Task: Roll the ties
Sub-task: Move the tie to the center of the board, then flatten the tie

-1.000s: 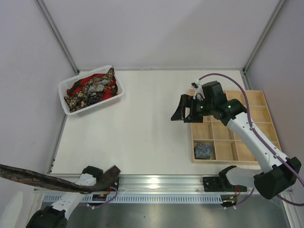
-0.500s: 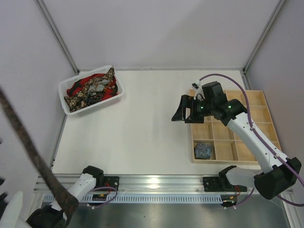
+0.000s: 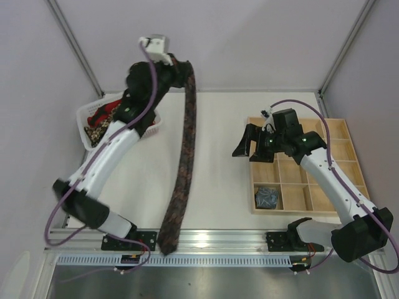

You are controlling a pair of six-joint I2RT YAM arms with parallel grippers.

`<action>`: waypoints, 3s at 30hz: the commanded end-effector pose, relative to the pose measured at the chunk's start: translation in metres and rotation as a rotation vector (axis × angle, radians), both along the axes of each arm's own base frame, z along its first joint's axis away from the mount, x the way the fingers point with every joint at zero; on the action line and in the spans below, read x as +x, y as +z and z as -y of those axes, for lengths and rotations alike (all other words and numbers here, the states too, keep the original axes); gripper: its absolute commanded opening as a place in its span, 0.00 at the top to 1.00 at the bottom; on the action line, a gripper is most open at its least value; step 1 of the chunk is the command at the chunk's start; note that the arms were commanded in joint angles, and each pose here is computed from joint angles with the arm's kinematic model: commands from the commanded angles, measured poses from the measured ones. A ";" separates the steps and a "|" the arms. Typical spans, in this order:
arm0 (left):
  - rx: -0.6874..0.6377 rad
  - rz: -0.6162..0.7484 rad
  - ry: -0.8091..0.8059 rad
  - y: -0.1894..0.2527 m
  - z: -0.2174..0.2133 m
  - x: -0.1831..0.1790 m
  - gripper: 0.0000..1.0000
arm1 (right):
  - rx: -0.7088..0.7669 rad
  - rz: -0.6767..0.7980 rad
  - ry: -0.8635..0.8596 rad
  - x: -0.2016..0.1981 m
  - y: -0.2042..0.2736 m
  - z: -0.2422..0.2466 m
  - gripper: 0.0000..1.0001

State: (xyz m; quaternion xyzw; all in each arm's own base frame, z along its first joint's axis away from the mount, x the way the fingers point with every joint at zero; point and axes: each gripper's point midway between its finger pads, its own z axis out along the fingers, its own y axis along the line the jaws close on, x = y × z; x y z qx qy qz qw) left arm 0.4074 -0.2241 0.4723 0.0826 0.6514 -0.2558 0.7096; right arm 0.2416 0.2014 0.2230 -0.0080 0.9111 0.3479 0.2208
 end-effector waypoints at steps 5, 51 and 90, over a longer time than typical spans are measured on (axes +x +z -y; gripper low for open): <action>0.084 -0.178 -0.071 -0.120 0.078 0.136 1.00 | 0.022 0.021 -0.061 0.014 0.004 0.008 0.09; 0.445 -1.203 -0.029 -0.443 0.094 -0.129 1.00 | -0.028 0.001 -0.131 -0.018 -0.021 0.034 0.09; -0.053 -1.172 0.659 -0.354 -0.167 -0.160 0.99 | -0.036 0.041 0.060 0.114 -0.060 -0.145 0.21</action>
